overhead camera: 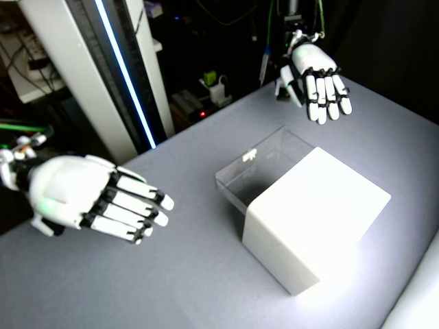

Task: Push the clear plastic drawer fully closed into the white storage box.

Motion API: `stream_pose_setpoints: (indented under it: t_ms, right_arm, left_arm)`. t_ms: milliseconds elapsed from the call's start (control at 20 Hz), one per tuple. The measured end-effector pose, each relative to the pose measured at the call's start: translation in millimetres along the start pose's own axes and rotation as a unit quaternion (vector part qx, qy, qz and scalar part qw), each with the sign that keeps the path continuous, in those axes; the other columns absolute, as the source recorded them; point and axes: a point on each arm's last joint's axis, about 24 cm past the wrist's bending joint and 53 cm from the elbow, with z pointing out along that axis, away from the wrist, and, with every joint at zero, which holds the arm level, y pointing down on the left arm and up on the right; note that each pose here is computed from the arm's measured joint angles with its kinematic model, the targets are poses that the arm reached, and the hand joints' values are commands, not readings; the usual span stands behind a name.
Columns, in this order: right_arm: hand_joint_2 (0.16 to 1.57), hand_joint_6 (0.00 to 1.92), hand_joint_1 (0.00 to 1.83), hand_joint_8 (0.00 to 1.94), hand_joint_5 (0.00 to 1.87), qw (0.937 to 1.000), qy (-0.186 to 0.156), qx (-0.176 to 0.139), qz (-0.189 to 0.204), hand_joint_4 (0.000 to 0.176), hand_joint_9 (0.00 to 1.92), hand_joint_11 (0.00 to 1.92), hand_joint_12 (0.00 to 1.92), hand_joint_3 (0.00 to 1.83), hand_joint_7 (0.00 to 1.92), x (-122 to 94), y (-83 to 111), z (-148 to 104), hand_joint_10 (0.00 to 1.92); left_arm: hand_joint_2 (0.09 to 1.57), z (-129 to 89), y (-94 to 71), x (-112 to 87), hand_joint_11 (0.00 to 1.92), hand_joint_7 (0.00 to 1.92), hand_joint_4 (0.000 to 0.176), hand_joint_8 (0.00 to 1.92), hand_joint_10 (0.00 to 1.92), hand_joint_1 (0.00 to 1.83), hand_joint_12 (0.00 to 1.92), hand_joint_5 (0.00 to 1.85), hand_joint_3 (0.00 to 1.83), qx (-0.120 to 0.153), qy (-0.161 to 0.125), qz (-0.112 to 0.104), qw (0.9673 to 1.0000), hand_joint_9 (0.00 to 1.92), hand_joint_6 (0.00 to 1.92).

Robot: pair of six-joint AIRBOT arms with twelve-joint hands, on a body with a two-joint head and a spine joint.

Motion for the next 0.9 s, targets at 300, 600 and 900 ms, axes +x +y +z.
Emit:
stream_pose_setpoints:
  t_ms: [300,600,900]
  right_arm:
    - [1.35,0.0,0.09,0.0,0.0,0.9999,0.01,-0.001,-0.001,0.0,0.0,0.0,0.0,0.01,0.0,4.7,0.4,0.3,0.0]
    - [1.38,0.0,0.01,0.0,0.0,0.997,0.065,-0.025,0.033,0.0,0.0,0.0,0.0,0.01,0.0,36.6,9.7,4.4,0.0]
    - [1.36,0.0,0.09,0.0,0.0,0.9852,0.127,-0.087,0.076,0.0,0.0,0.0,0.0,0.0,0.0,81.2,41.4,31.7,0.0]
  left_arm:
    - [1.29,-0.1,1.3,0.0,0.0,0.0,0.05,0.0,0.0,0.18,0.0,0.0,0.01,-0.003,0.0,0.0,1.0,0.0,0.0]
    - [1.31,-0.1,3.7,-2.5,0.0,0.0,0.015,0.0,0.0,0.16,0.0,0.0,0.01,-0.008,-0.005,-0.002,1.0,0.0,0.0]
    - [1.32,-1.6,4.9,-8.6,0.0,0.0,0.04,0.0,0.0,0.22,0.0,0.0,0.01,-0.01,-0.018,-0.003,0.9998,0.0,0.0]
